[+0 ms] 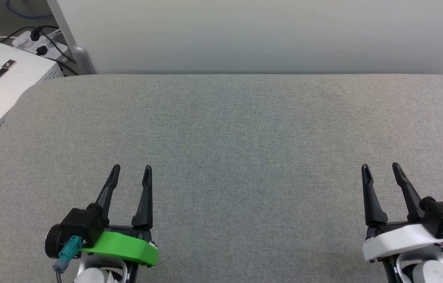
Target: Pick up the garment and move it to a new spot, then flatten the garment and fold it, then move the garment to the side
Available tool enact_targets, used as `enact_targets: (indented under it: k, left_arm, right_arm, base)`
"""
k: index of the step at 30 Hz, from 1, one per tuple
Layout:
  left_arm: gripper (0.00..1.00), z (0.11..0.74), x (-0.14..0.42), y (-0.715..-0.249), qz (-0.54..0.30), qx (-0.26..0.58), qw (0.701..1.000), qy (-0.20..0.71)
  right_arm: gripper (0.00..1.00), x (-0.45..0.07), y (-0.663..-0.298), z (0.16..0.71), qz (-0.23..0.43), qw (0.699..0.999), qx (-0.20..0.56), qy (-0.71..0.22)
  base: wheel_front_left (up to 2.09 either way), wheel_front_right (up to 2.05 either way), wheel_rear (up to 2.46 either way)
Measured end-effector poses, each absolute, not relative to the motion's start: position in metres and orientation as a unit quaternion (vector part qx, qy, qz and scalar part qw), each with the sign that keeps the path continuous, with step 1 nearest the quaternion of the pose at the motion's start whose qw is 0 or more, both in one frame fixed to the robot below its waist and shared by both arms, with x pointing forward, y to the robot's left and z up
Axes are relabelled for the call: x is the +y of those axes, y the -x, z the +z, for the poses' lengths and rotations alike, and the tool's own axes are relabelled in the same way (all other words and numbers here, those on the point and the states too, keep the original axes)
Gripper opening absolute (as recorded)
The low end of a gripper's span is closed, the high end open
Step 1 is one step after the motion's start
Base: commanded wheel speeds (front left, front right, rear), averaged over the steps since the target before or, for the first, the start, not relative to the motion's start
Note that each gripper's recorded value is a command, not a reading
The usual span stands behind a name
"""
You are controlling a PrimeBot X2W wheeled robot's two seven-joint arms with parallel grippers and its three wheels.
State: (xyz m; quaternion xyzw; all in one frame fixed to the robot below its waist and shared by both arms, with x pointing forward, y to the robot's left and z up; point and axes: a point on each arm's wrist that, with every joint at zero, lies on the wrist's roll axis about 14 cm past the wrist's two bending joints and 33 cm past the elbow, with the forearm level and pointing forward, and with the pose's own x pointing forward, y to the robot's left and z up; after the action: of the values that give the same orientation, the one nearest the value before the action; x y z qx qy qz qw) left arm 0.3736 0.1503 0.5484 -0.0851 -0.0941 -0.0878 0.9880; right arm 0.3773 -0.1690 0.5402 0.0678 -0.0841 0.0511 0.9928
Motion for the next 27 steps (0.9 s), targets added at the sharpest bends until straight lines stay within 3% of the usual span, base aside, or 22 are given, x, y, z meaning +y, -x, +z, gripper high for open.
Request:
enact_targets:
  k: [5,6,27]
  left_arm:
    - [1.0,0.5479,0.1529,-0.3741,-0.084,-0.094,0.989,0.083]
    - [0.0,0.548,0.153,-0.3742,-0.084,-0.094,0.989,0.083]
    - [0.0,0.5463,0.1545,-0.3745,-0.079,-0.082,0.991,0.071]
  right_arm:
    - [1.0,-0.1684,-0.3778,0.5405,0.052,0.993,-0.085,-0.068]
    - [0.0,-0.1683,-0.3779,0.5402,0.052,0.993,-0.084,-0.068]
    - [0.0,-0.1672,-0.3774,0.5388,0.055,0.994,-0.072,-0.059]
  base:
    - [0.0,0.0,0.0]
    - [0.0,0.0,0.0]
    - [0.0,0.0,0.0]
